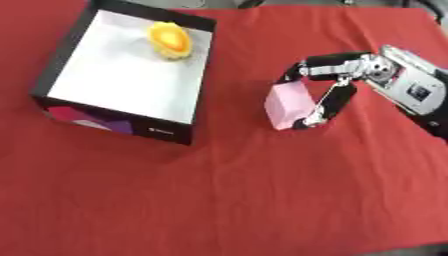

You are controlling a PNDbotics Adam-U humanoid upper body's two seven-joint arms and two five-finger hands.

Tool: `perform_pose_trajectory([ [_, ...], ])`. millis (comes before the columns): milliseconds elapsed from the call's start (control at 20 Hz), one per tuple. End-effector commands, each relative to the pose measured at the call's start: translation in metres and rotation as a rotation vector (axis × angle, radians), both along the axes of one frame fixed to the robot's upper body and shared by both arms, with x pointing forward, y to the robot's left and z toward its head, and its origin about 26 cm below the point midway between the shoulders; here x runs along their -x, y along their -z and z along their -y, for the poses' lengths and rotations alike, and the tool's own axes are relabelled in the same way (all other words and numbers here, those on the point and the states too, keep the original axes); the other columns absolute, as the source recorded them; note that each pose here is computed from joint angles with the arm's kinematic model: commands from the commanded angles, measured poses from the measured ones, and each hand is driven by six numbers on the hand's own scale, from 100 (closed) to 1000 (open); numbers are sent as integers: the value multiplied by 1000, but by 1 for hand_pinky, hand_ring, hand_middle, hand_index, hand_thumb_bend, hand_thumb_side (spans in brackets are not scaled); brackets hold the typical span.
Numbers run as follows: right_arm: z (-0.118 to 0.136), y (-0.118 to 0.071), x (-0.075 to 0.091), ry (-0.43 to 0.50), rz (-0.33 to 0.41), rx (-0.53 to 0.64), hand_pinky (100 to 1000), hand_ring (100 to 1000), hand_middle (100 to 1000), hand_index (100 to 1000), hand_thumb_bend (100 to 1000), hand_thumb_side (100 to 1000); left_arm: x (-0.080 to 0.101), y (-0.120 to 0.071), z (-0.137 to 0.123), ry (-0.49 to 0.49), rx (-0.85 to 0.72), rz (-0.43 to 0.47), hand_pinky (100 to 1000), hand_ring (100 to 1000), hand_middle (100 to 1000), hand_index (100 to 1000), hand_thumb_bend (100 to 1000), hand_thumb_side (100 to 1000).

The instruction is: Pick up objects on the table and place them in the box.

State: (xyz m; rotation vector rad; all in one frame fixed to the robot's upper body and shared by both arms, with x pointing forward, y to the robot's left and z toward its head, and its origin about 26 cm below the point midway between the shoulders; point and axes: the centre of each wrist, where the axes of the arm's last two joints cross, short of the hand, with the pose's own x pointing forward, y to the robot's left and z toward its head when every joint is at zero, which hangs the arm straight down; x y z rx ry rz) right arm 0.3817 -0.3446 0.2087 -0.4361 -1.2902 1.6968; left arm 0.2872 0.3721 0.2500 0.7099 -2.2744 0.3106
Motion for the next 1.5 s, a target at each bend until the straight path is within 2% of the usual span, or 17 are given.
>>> perform_pose_trajectory([
  [50, 4, -13, 1, 18, 34, -11, 907, 783, 693, 801, 452, 282, 2, -8, -2, -4, -22, 16, 849, 718, 775, 777, 666, 629],
  [150, 3, -13, 2, 20, 34, -15, 907, 783, 693, 801, 452, 282, 2, -8, -2, -4, -22, 16, 849, 718, 775, 777, 666, 629],
  [200, 1, -15, 2, 14, 44, -23, 894, 743, 578, 696, 425, 159, 2, -8, -3, -6, -23, 15, 850, 720, 776, 778, 663, 629],
  [500, -1, -52, 23, -35, 173, -134, 883, 714, 544, 665, 326, 112, 3, -7, -5, -14, -29, 13, 851, 721, 777, 779, 659, 629],
  [700, -12, -84, 38, -60, 253, -204, 874, 697, 524, 650, 317, 100, 3, -7, -6, -16, -35, 9, 852, 722, 777, 779, 656, 630],
  [850, -25, -110, 41, -81, 321, -286, 869, 688, 516, 642, 320, 100, 3, -7, -6, -15, -37, 5, 853, 723, 778, 779, 655, 630],
  [1200, -75, -148, 37, -223, 393, -466, 865, 683, 517, 642, 328, 100, -1, -11, 2, 41, -51, 3, 853, 727, 780, 782, 655, 630],
  [1500, -115, -165, 10, -260, 407, -501, 857, 683, 523, 645, 357, 100, -4, -21, 9, 82, -59, 28, 853, 731, 781, 783, 656, 630],
])
